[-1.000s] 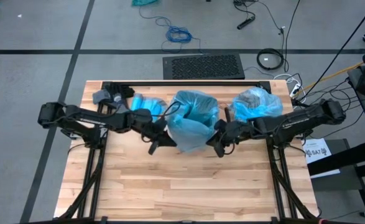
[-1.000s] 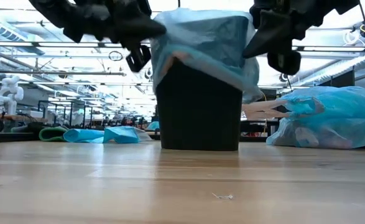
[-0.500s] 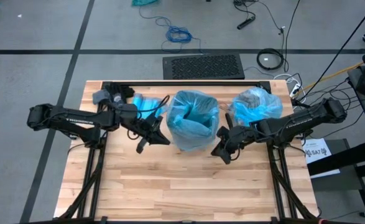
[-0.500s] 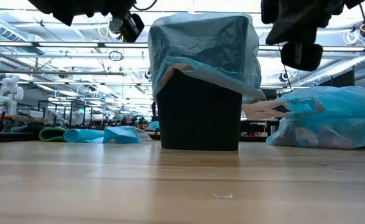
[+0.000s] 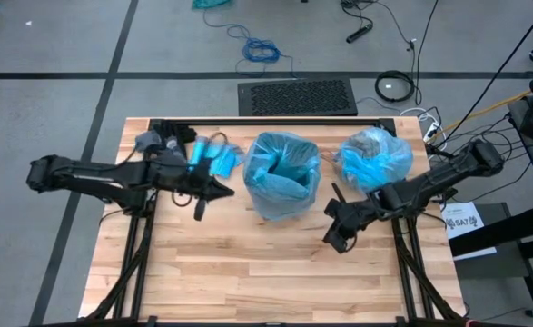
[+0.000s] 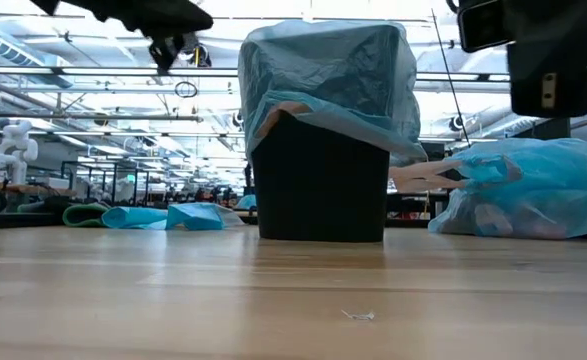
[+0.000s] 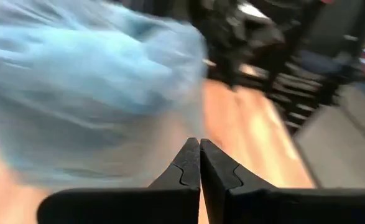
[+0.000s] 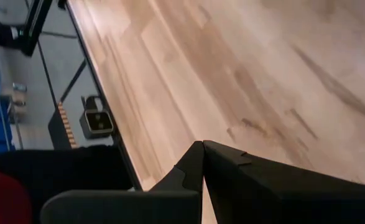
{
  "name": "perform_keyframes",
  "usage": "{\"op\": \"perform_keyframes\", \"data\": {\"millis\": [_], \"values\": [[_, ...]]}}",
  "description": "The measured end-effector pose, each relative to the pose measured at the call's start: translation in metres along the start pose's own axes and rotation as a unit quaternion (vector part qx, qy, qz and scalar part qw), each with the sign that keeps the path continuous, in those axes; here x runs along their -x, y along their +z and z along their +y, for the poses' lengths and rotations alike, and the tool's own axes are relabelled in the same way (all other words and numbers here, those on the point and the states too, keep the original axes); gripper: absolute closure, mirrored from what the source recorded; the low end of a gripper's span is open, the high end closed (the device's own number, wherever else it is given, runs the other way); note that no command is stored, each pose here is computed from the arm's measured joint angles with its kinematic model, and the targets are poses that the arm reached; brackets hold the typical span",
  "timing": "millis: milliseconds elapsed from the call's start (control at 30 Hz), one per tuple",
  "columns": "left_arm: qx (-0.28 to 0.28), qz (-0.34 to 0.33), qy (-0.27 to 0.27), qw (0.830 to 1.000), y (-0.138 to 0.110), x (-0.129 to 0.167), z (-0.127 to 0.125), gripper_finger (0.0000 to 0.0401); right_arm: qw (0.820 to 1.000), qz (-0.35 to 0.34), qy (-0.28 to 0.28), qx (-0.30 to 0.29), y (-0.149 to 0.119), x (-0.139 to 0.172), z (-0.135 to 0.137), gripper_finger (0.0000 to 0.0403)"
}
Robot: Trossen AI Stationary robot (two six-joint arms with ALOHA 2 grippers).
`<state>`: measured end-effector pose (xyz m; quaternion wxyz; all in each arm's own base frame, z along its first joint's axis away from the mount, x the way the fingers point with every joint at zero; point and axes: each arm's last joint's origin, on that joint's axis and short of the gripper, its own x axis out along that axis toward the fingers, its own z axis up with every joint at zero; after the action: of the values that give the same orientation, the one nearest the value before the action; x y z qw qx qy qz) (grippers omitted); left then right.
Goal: Place trash/remove bag and relplace
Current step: Return to Home Position
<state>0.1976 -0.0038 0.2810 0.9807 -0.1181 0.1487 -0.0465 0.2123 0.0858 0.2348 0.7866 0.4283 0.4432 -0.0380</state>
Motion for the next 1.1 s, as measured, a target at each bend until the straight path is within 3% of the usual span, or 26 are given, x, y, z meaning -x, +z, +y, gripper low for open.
{"op": "perform_keyframes", "data": {"millis": [167, 300, 467, 967, 1100], "values": [[-0.028, -0.001, 0.061, 0.998, -0.021, 0.021, 0.0, 0.0399, 0.999, 0.018, 0.007, 0.027, -0.012, -0.001, 0.005, 0.0403], [-0.031, 0.01, 0.058, 0.998, -0.052, 0.025, 0.004, 0.0399, 0.998, 0.003, 0.012, 0.06, -0.019, 0.005, 0.009, 0.0403], [-0.033, -0.047, 0.046, 0.997, -0.075, 0.033, 0.009, 0.0399, 0.997, -0.026, 0.02, 0.077, -0.021, 0.017, 0.01, 0.0403], [-0.03, -0.027, 0.1, 0.994, -0.149, 0.04, 0.029, 0.0399, 0.977, -0.188, 0.021, 0.096, -0.012, 0.059, 0.007, 0.0403], [-0.021, -0.02, 0.096, 0.995, -0.155, 0.04, 0.03, 0.0399, 0.974, -0.205, 0.027, 0.093, -0.012, 0.065, 0.007, 0.0403]]}}
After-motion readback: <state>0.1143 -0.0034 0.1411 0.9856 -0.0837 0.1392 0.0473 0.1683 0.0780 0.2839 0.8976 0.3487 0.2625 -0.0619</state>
